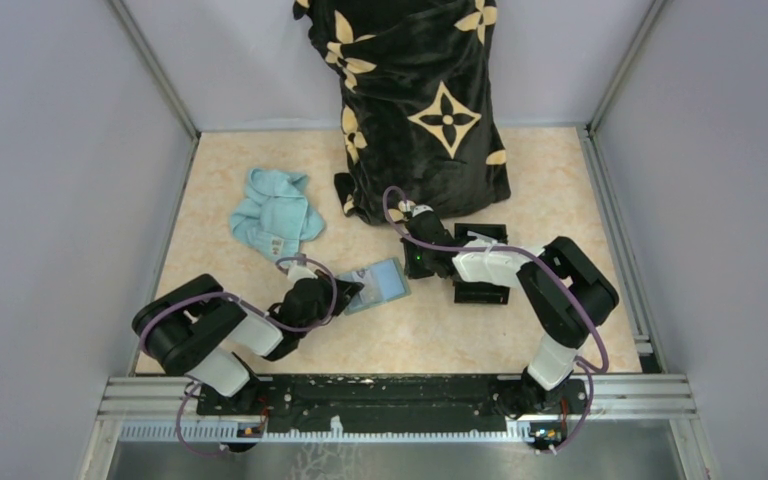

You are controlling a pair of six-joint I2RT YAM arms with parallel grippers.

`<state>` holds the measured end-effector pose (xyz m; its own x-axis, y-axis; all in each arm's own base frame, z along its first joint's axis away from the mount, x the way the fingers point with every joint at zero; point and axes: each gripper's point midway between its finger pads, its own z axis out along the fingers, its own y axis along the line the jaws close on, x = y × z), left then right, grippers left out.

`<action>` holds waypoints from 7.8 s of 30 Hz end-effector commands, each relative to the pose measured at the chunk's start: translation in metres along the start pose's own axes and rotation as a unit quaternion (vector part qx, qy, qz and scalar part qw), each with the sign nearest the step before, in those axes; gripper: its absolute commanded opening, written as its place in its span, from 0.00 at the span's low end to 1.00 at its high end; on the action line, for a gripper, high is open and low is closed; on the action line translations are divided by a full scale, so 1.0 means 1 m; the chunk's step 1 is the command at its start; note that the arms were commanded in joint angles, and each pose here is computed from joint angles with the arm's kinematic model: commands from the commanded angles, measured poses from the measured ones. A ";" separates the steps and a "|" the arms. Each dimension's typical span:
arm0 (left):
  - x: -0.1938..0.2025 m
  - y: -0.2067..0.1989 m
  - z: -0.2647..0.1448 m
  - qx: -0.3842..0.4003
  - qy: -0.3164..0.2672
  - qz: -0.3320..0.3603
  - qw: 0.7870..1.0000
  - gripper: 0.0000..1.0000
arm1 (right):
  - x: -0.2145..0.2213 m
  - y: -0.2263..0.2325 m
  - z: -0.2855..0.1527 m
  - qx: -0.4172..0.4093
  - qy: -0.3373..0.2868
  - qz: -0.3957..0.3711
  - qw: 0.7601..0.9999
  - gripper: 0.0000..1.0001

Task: Put the credit cards into the card holder
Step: Insert the credit card into the card holder, then close the card holder at the center of the board.

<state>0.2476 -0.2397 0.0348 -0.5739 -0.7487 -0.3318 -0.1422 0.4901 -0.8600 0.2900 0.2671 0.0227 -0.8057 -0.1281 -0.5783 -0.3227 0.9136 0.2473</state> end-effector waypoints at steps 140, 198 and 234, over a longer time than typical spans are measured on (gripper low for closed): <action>0.077 -0.032 0.012 -0.104 0.207 0.305 0.924 0.81 | 0.012 0.054 0.003 -0.044 0.019 -0.049 0.998 0.06; 0.007 0.056 -0.070 -0.301 0.107 0.285 0.904 0.86 | 0.045 0.054 -0.007 -0.196 0.023 0.060 0.979 0.54; 0.027 0.096 -0.080 -0.313 0.143 0.254 0.904 0.74 | 0.009 0.116 -0.080 -0.360 -0.067 0.077 0.927 0.54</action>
<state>0.2025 -0.1975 0.0234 -0.7407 -0.3010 -0.6006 -0.1448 0.9445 -0.2948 0.2063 0.3264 0.0760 -0.8470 0.0677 -0.5272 -0.4369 0.4763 0.7630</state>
